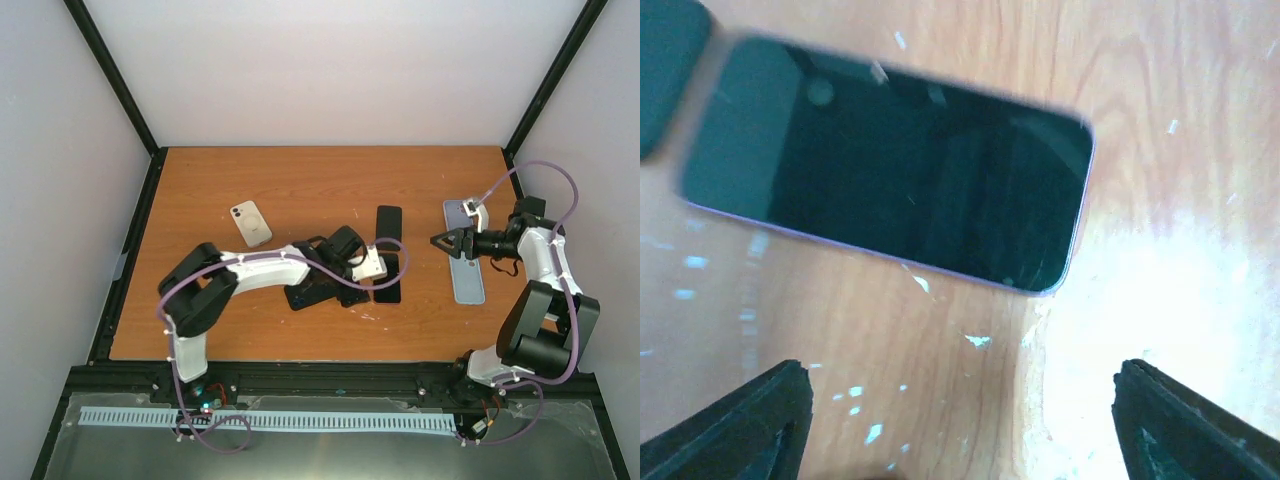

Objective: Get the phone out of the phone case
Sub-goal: Adjust the phone at the center of the board, then pick up the phone at the center of the board.

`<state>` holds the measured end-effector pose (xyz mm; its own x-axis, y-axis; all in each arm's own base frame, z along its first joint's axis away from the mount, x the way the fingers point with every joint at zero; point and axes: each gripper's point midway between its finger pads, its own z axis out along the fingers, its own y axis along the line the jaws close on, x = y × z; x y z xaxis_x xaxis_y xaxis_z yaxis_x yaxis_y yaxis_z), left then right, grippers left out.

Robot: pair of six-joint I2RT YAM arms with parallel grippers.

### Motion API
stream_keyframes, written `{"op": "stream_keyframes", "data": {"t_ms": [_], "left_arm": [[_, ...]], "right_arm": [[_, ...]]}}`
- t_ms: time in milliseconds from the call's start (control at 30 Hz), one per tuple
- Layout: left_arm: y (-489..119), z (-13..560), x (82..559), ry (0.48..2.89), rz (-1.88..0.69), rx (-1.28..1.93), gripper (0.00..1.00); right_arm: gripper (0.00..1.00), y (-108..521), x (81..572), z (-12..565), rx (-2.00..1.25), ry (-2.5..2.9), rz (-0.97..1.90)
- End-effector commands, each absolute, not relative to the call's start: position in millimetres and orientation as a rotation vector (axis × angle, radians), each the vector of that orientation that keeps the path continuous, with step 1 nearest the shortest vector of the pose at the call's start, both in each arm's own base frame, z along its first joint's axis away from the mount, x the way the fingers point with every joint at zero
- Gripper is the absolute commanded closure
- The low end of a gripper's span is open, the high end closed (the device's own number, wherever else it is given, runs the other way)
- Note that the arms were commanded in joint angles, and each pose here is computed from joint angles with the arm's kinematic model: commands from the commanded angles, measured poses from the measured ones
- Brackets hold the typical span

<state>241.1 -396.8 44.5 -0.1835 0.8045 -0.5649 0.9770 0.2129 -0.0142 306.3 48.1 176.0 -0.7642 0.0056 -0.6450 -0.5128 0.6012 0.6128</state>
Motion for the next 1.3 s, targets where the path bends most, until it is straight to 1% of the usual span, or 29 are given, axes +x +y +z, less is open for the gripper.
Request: {"op": "stream_keyframes", "data": {"t_ms": [0,33,67,133,233,367,467,500,533,567,600,667,733,833,867,900,1033,1133,1233,1267], "left_arm": [[-394,125,256,2.014,-0.53,1.407,0.06],[-386,132,261,2.051,-0.515,1.329,0.01],[-377,140,265,2.085,-0.511,1.261,0.01],[-361,147,265,2.135,-0.527,1.197,0.01],[-329,145,270,2.222,-0.439,1.055,0.01],[-300,154,266,2.244,-0.381,0.939,0.0],[-252,144,288,2.333,-0.18,0.612,0.01],[-238,130,291,2.387,-0.124,0.564,0.01],[-228,116,292,2.445,-0.065,0.541,0.01],[-224,103,290,2.508,-0.013,0.551,0.01],[-228,90,287,2.561,0.004,0.615,0.0],[-236,73,278,2.626,-0.032,0.709,0.01],[-250,67,266,2.652,-0.16,0.772,0.01],[-258,74,262,2.651,-0.264,0.713,0.0],[-258,78,264,2.648,-0.278,0.677,0.01],[-258,83,266,2.634,-0.291,0.633,0.0],[-240,104,279,2.592,-0.397,0.393,0.01],[-219,134,295,2.486,-0.469,0.218,0.02],[-198,162,305,2.358,-0.52,0.088,0.02],[-189,171,308,2.314,-0.546,0.039,0.02]], "right_arm": [[0.33,41,315,203,-0.478,2.178,0.938],[0.32,41,314,208,-0.499,2.162,0.919],[0.32,42,312,213,-0.511,2.153,0.914],[0.3,43,312,224,-0.524,2.132,0.899],[0.26,45,313,243,-0.546,2.082,0.894],[0.24,45,318,267,-0.564,2.021,0.85],[0.22,43,322,281,-0.57,1.985,0.814],[0.2,43,324,282,-0.562,1.974,0.813],[0.15,43,326,281,-0.542,1.968,0.827],[0.04,43,328,278,-0.522,1.959,0.847],[0.0,44,329,274,-0.506,1.947,0.88],[0.0,46,331,258,-0.467,1.938,0.941],[0.0,48,329,247,-0.495,1.941,0.942],[0.0,65,313,240,-0.67,1.945,0.925],[0.0,74,308,236,-0.756,1.962,0.895],[0.02,84,301,226,-0.847,2.008,0.857],[0.12,127,283,200,-1.243,2.014,0.736],[0.18,153,274,183,-1.479,1.979,0.643],[0.2,180,268,169,-1.687,1.928,0.578],[0.18,190,265,163,-1.755,1.908,0.558]]}}
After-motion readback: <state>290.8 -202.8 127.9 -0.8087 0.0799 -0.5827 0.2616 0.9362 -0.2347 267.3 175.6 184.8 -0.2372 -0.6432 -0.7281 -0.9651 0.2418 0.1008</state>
